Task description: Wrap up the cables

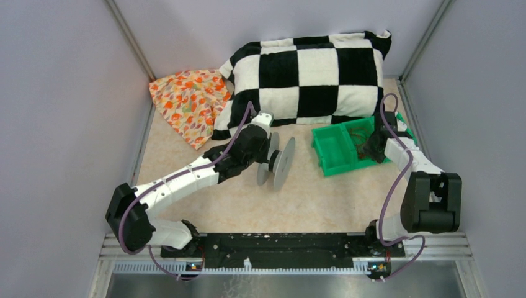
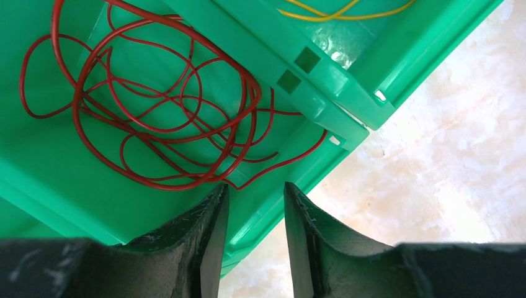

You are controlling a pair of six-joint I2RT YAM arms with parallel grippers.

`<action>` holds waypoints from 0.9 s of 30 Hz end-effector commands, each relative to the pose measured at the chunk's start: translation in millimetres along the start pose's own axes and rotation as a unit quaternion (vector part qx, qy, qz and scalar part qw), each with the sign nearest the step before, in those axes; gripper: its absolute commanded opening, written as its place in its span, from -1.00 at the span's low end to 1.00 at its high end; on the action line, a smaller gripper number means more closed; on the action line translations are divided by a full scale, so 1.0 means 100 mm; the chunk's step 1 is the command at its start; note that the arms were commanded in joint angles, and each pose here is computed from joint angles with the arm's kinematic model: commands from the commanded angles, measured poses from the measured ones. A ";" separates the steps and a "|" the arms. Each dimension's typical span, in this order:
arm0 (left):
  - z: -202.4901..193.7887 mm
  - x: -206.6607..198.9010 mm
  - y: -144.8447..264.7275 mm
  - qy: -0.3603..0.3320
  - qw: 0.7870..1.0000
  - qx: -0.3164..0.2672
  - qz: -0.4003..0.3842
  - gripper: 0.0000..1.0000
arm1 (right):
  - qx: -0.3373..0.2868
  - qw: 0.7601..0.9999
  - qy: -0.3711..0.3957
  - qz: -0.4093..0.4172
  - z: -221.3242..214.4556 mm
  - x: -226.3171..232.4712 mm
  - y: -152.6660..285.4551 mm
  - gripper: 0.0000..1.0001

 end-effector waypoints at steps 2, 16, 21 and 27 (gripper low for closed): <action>0.15 -0.03 0.09 0.016 0.999 -0.037 -0.014 -1.00 | -0.026 0.999 -0.025 0.007 0.17 0.13 -0.11 -0.26; 0.15 -0.04 0.06 0.006 0.999 -0.034 -0.018 -1.00 | -0.065 0.996 -0.042 0.040 0.37 0.22 0.19 -0.24; 0.14 -0.07 0.04 0.004 0.999 -0.027 -0.024 -1.00 | -0.048 0.998 -0.040 0.028 0.33 0.23 0.05 -0.22; 0.16 -0.07 0.04 0.001 0.999 -0.028 -0.022 -1.00 | -0.053 0.997 -0.043 0.035 0.36 0.29 -0.06 -0.22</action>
Point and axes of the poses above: each gripper's point midway between its finger pads, its own y axis back along the fingers, its own x axis along the line the jaws close on, z = x × y, the point moved 4 cm from there along y, back along the fingers, and after that the axes turned 3 degrees about -y, right-handed, at the moved point
